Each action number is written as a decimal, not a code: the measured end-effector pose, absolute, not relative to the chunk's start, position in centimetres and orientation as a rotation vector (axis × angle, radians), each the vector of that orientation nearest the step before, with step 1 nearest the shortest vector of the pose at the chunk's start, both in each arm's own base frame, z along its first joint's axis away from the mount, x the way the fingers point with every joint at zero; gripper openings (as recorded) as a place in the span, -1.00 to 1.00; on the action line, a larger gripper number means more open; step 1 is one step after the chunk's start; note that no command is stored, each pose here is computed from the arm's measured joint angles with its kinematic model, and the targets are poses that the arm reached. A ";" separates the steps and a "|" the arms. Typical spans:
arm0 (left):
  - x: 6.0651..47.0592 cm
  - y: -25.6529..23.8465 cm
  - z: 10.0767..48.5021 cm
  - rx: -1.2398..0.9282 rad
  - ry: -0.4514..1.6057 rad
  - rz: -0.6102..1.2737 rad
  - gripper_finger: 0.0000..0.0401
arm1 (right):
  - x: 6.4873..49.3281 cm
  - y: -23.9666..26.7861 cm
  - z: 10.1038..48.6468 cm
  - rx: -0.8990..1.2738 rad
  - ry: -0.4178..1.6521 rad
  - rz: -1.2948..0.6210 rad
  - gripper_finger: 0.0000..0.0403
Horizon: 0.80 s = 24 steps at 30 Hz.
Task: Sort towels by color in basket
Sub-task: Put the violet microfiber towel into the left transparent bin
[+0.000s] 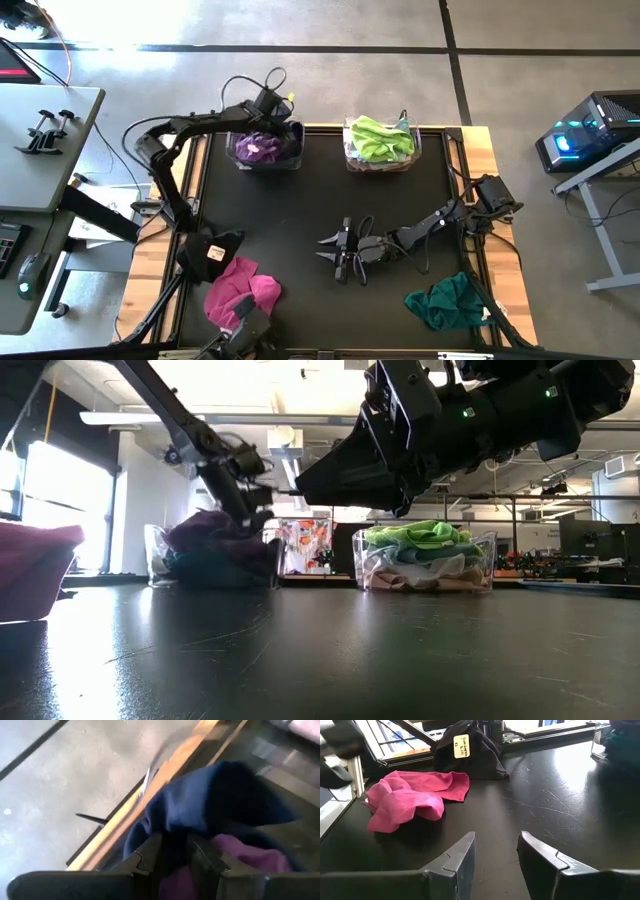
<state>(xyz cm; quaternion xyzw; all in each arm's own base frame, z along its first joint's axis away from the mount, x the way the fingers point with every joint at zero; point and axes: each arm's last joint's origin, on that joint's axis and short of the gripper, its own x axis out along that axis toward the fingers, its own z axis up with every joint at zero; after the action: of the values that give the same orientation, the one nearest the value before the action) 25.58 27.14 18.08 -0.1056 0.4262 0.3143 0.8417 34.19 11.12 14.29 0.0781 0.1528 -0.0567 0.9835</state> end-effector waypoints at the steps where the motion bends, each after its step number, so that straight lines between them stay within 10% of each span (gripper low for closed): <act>1: 25.5 26.9 18.9 -0.220 0.894 0.664 -0.63 | 34.2 11.1 14.3 0.157 0.307 -0.114 -0.32; 13: 24.5 25.3 24.7 -0.167 0.776 0.682 -0.63 | 34.2 11.1 14.3 0.151 0.307 -0.113 -0.32; 24: 26.6 26.3 17.1 -0.219 0.790 0.683 -0.63 | 34.2 11.1 14.2 0.154 0.314 -0.115 -0.32</act>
<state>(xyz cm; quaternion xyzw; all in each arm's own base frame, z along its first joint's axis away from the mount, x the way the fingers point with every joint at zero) 26.55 26.33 17.13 -0.1044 0.3767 0.3254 0.8610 34.17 11.11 14.23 0.0764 0.1562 -0.0572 0.9831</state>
